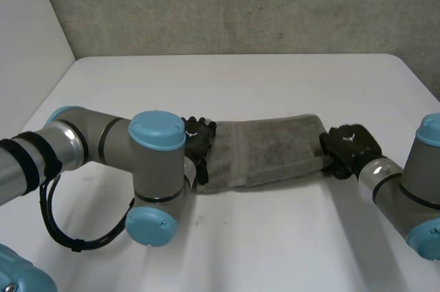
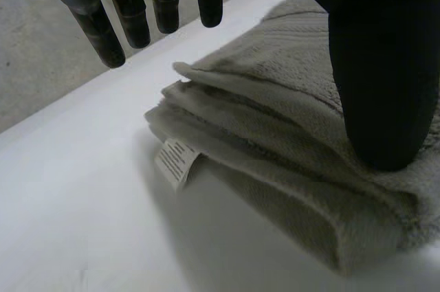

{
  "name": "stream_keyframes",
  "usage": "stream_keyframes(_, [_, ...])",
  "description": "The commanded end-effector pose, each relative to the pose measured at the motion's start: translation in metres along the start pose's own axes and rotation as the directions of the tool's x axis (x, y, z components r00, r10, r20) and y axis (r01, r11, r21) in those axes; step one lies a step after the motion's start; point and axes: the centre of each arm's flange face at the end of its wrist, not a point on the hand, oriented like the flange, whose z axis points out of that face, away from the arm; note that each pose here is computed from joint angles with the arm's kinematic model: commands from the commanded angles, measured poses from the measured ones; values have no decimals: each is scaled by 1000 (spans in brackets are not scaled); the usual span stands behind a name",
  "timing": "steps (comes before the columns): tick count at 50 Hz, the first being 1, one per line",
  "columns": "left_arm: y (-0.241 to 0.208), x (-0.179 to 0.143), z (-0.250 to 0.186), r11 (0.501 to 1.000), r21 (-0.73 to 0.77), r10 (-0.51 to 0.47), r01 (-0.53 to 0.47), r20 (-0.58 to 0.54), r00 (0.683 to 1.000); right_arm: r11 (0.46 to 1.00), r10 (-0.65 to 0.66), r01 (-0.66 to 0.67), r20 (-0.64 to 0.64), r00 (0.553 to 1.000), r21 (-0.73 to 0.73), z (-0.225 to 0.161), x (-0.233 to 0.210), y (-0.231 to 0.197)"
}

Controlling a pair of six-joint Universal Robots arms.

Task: Fold the towel.

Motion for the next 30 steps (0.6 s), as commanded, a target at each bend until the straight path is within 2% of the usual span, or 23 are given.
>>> stream_keyframes(1, [-27, -6, -21, 998, 54, -20, 20, -1, 1000, 959, -137, 145, -51, 989, 244, -3, -7, -64])
stream_keyframes(3, [-36, -12, -27, 997, 71, -26, 26, 12, 1000, 927, -179, 169, 0, 984, 334, -5, -39, -92])
stream_keyframes(6, [-47, -31, -32, 995, 88, -44, 39, 53, 998, 912, -209, 178, 43, 977, 370, -5, -60, -100])
stream_keyframes(8, [-58, -61, -38, 993, 106, -72, 58, 135, 988, 870, -297, 204, 146, 944, 448, -14, -116, -114])
stream_keyframes(9, [-58, -61, -38, 993, 106, -72, 58, 135, 988, 870, -297, 204, 146, 944, 449, -14, -116, -114])
stream_keyframes(10, [-61, -77, -43, 992, 108, -86, 67, 182, 980, 851, -341, 226, 173, 924, 474, -16, -137, -114])
stream_keyframes(11, [-61, -77, -43, 992, 108, -86, 67, 182, 979, 834, -387, 247, 203, 900, 493, -18, -158, -110])
stream_keyframes(12, [-62, -93, -46, 990, 117, -101, 76, 228, 968, 834, -387, 247, 203, 899, 493, -18, -158, -110])
stream_keyframes(13, [-64, -108, -49, 989, 126, -115, 83, 266, 957, 822, -423, 259, 237, 875, 508, -19, -175, -103])
stream_keyframes(14, [-64, -108, -49, 989, 126, -115, 83, 267, 957, 821, -423, 259, 238, 874, 508, -19, -176, -103])
stream_keyframes(16, [-66, -127, -54, 984, 152, -134, 90, 309, 942, 804, -472, 266, 301, 828, 531, -21, -200, -89])
stream_keyframes(19, [-67, -131, -57, 981, 171, -141, 89, 318, 937, 807, -484, 255, 348, 803, 533, -20, -213, -77])
stream_keyframes(25, [-71, -123, -56, 977, 195, -137, 85, 269, 953, 809, -471, 242, 346, 811, 535, -21, -208, -83])
stream_keyframes(27, [-79, -115, -55, 970, 226, -136, 86, 213, 968, 802, -440, 219, 301, 846, 556, -28, -192, -106])
stream_keyframes(28, [-79, -115, -55, 970, 227, -136, 86, 213, 968, 802, -440, 219, 301, 846, 556, -28, -192, -106])
stream_keyframes(30, [-86, -109, -53, 963, 253, -142, 92, 184, 973, 841, -318, 160, 235, 918, 516, -27, -156, -126])
